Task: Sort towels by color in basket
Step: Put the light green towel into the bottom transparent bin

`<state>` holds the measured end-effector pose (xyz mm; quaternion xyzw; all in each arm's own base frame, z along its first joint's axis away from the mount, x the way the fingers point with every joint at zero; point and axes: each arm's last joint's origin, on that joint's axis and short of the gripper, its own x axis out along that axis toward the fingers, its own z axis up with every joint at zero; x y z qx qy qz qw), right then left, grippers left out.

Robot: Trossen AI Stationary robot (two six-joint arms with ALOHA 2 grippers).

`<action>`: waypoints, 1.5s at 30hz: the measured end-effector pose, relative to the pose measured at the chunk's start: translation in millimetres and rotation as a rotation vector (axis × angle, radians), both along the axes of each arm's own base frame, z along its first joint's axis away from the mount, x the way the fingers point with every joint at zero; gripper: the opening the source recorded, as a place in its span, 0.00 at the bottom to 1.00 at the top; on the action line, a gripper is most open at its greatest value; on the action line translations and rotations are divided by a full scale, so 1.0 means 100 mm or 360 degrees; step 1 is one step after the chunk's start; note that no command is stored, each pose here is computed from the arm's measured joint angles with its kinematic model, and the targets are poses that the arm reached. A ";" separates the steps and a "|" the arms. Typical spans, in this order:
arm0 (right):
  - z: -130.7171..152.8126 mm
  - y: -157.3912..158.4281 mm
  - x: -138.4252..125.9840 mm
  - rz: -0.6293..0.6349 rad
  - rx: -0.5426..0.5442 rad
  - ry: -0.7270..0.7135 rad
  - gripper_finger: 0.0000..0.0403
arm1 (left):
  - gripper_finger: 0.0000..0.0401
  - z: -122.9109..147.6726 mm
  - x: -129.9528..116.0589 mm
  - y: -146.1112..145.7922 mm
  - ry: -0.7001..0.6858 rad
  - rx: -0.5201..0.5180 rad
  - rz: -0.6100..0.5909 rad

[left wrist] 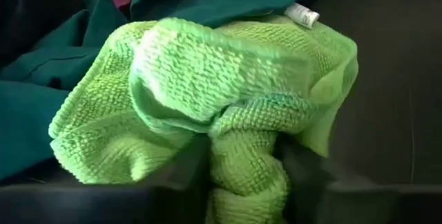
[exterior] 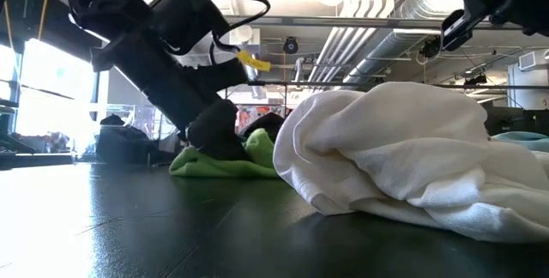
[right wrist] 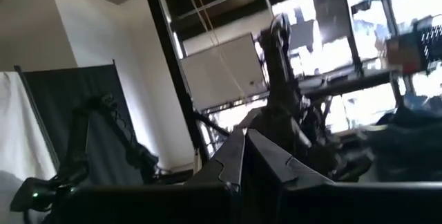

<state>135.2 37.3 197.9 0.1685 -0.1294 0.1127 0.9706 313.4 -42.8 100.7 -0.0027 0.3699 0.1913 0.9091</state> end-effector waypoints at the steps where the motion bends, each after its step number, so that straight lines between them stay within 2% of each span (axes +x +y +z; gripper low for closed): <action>1: 0.02 0.02 0.05 0.0005 0.0004 0.0026 0.02 | 0.18 0.01 -0.01 -0.01 0.0005 0.0007 -0.0018; 3: 0.06 0.05 0.16 0.0004 -0.0019 0.0077 0.02 | 0.06 0.04 -0.02 -0.04 0.0012 0.0020 -0.0067; 4: 0.08 0.07 0.23 -0.0006 -0.0056 0.0099 0.02 | 0.04 0.07 -0.03 -0.05 0.0013 0.0019 -0.0086; 8: 0.17 0.16 0.55 -0.0072 -0.0329 0.0148 0.03 | 0.06 0.29 -0.09 -0.14 -0.0057 -0.0002 -0.0144; 11: 0.25 0.21 0.81 -0.0166 -0.0486 0.0181 0.07 | 0.04 0.52 -0.17 -0.24 -0.0137 0.0033 -0.0181; 16: 0.32 0.24 1.25 -0.0215 -0.0625 0.0424 0.23 | 0.01 0.82 -0.32 -0.46 -0.0231 0.0145 -0.0398; 20: 0.31 0.25 1.57 -0.0214 -0.0710 0.0675 0.39 | 0.02 0.95 -0.41 -0.63 -0.0286 0.0246 -0.0537; 24: 0.23 0.30 1.86 -0.0196 -0.0889 0.0782 0.53 | 0.02 1.00 -0.48 -0.74 -0.0337 0.0357 -0.0501; 28: 0.08 0.37 2.15 -0.0181 -0.0928 0.0847 0.59 | 0.02 1.02 -0.50 -0.78 -0.0364 0.0404 -0.0472; 33: -0.12 0.43 2.43 -0.0185 -0.0984 0.0909 0.59 | 0.02 1.03 -0.50 -0.80 -0.0390 0.0397 -0.0479; 37: -0.19 0.49 2.55 -0.0315 -0.1032 0.0947 0.54 | 0.02 1.02 -0.50 -0.80 -0.0384 0.0409 -0.0495; 41: -0.18 0.56 2.57 -0.0400 -0.1069 0.0950 0.41 | 0.03 1.04 -0.49 -0.80 -0.0414 0.0394 -0.0490; 45: -0.18 0.61 2.54 -0.0425 -0.1096 0.0991 0.20 | 0.12 1.04 -0.48 -0.81 -0.0421 0.0395 -0.0507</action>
